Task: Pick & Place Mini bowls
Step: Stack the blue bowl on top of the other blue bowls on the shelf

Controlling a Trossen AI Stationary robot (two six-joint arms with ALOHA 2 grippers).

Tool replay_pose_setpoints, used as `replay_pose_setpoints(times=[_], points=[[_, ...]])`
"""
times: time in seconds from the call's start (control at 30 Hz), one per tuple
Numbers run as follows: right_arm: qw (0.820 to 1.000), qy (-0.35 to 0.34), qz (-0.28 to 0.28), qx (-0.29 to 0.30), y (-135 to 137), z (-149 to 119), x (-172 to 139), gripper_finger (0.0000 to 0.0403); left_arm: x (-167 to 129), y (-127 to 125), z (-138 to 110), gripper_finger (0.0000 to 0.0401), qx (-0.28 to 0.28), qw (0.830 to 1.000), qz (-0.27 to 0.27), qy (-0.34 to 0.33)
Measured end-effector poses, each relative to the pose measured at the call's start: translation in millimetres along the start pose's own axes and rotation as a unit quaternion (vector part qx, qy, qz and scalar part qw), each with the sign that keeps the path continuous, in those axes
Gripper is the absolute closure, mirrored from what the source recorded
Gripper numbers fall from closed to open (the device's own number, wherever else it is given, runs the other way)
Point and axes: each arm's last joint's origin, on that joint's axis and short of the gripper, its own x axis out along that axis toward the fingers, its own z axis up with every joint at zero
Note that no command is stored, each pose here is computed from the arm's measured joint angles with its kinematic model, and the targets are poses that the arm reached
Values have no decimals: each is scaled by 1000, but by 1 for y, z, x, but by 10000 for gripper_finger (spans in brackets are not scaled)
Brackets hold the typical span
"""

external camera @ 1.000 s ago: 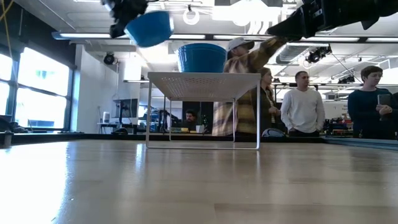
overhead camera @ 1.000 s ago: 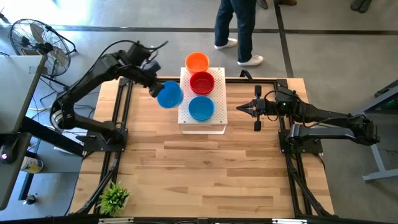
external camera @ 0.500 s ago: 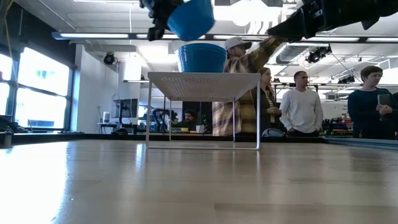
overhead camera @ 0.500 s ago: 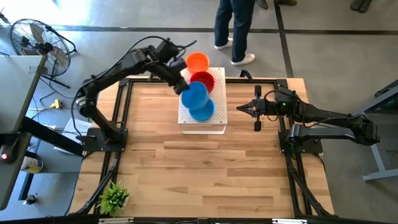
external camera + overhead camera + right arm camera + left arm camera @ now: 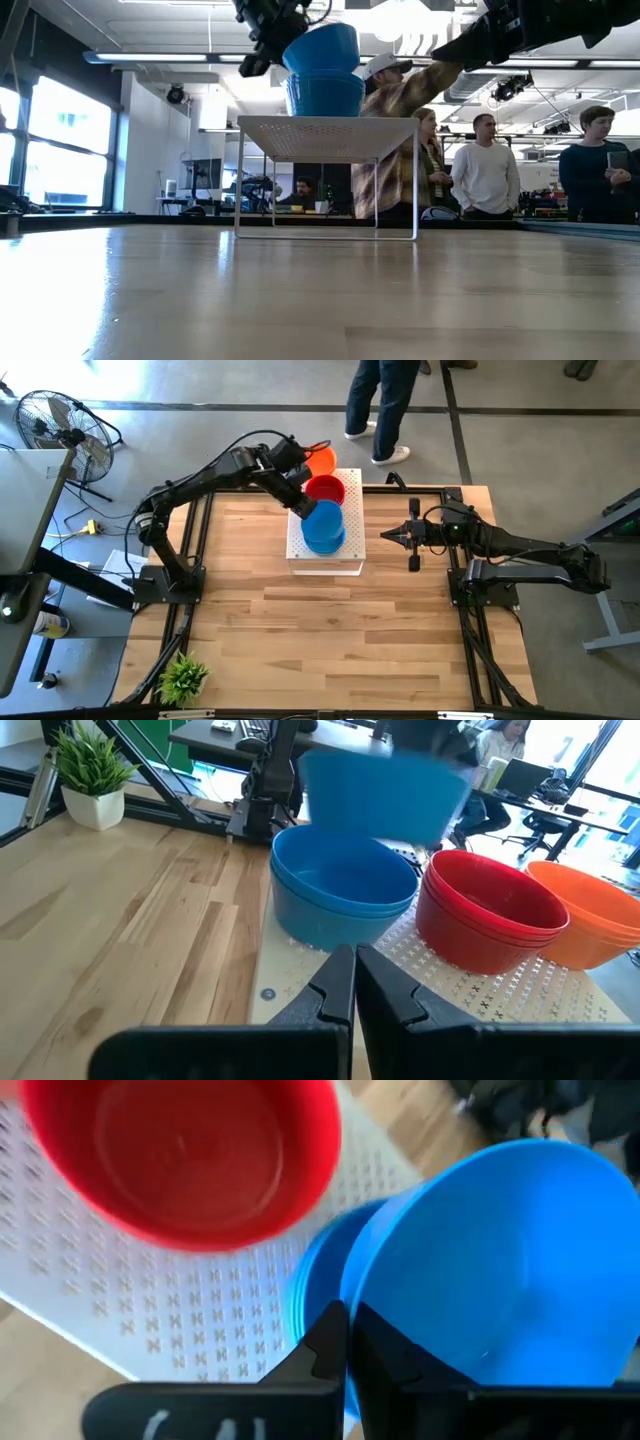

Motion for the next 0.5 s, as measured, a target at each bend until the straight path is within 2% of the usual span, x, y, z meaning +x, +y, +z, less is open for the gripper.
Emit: replay_pose_setpoints(times=[0.27,0.5], points=[[1000,3,1,0,0,-1,0,401,12,2,1,396,-19,1000,18,14],[1000,7,3,1,1,-1,0,401,18,0,-2,357,-27,999,37,26]])
